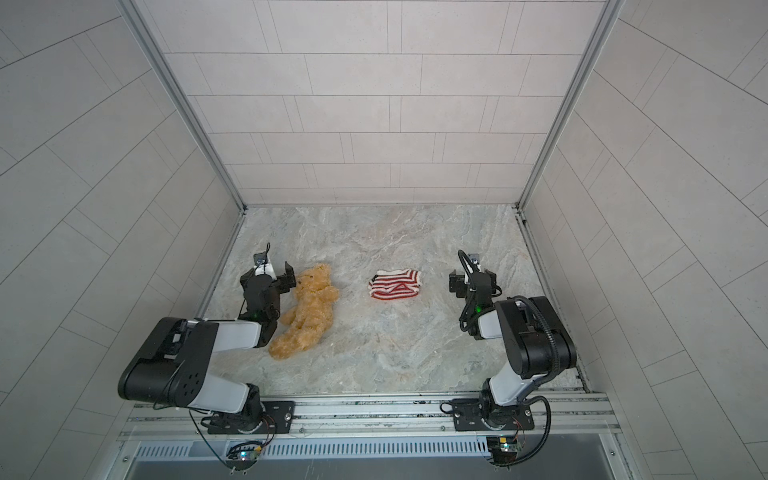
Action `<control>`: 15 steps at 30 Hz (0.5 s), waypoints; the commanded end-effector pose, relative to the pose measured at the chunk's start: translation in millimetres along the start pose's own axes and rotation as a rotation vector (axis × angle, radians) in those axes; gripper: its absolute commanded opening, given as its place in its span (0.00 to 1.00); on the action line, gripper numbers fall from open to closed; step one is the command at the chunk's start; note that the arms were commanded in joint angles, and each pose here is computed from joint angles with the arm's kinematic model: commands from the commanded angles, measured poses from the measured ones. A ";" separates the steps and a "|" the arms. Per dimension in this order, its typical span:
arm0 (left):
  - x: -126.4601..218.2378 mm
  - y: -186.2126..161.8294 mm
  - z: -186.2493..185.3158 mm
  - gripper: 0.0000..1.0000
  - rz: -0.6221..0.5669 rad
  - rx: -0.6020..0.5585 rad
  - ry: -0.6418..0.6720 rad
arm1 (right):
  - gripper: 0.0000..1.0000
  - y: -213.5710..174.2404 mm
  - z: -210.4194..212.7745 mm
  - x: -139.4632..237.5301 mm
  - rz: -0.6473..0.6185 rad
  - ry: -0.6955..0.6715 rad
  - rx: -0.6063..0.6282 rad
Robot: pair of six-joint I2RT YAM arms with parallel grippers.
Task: Dress the teddy bear
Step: 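Lower the left gripper onto the teddy bear while the right reaches the sweater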
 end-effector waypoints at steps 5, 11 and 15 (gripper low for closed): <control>11.1 28.9 -0.8 1.00 -0.027 0.021 0.007 | 1.00 22.5 -13.7 11.0 -0.025 -0.037 -0.011; 27.9 51.3 -4.8 1.00 -0.037 0.049 0.010 | 1.00 37.0 -21.9 28.0 0.002 -0.031 -0.005; 44.0 60.5 -13.3 1.00 -0.027 0.108 -0.018 | 1.00 43.8 -28.7 39.8 0.082 -0.022 -0.083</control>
Point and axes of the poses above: each gripper's point midway between its finger pads, its own x axis back along the fingers, its own z axis along the line the jaws close on, y = z × x, the point moved 3 cm from there along x, back along the fingers, and after that the axes turned 15 degrees about x, right-handed, at the moved point
